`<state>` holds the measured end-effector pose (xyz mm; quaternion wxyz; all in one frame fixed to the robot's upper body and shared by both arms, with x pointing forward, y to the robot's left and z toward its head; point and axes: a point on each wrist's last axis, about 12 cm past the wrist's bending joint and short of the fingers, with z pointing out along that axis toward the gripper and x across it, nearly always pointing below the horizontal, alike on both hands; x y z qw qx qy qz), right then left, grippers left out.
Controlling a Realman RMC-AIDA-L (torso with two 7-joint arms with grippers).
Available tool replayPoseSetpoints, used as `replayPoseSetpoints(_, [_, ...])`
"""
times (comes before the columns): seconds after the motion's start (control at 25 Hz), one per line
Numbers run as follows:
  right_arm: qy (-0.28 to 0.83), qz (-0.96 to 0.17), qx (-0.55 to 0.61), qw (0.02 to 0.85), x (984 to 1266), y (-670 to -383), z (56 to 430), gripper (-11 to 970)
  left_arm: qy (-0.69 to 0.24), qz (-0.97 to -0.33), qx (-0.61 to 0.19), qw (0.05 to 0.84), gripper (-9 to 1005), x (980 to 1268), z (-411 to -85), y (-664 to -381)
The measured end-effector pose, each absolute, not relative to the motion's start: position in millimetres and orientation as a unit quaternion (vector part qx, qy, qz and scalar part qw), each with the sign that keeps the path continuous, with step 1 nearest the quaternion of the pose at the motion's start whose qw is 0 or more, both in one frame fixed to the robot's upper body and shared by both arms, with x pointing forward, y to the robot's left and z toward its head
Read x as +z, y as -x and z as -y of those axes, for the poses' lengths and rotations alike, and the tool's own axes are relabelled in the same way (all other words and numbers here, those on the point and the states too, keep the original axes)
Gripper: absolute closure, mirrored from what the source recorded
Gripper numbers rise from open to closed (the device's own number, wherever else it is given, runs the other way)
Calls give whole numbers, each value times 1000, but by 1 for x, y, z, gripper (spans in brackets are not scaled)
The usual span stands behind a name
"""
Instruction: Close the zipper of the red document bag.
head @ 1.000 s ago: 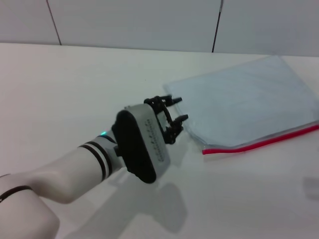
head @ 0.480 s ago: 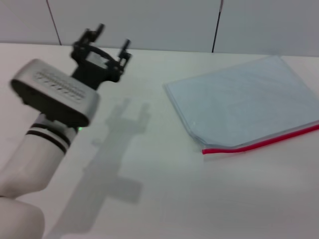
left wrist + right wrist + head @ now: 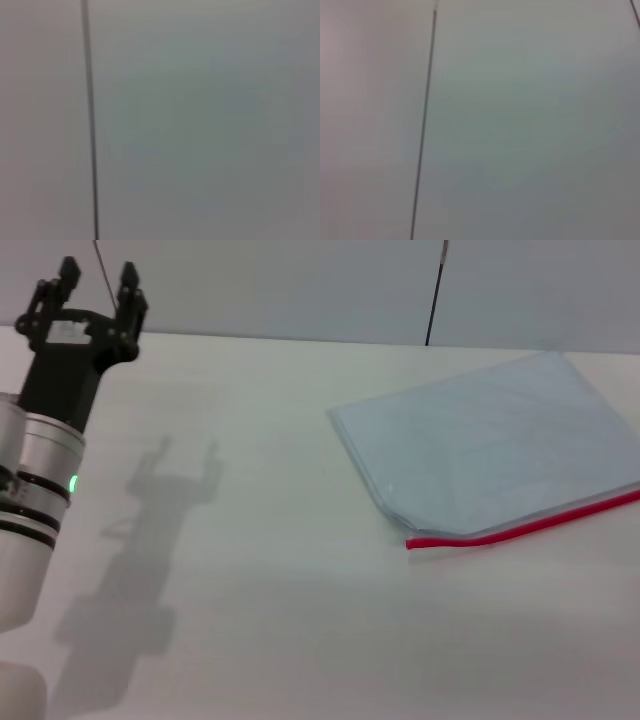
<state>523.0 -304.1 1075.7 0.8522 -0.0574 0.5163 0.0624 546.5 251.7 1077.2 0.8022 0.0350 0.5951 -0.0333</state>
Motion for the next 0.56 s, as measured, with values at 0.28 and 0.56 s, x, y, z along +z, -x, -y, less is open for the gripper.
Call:
replayPoseSetpoints(0.28, [63, -517, 69, 851, 1077, -526, 301, 441, -27, -594, -36, 803, 381, 1077, -254, -546])
replayPoseSetpoints(0.56, [65, -516, 70, 851, 1077, -526, 300, 436, -27, -592, -36, 804, 381, 1077, -253, -546])
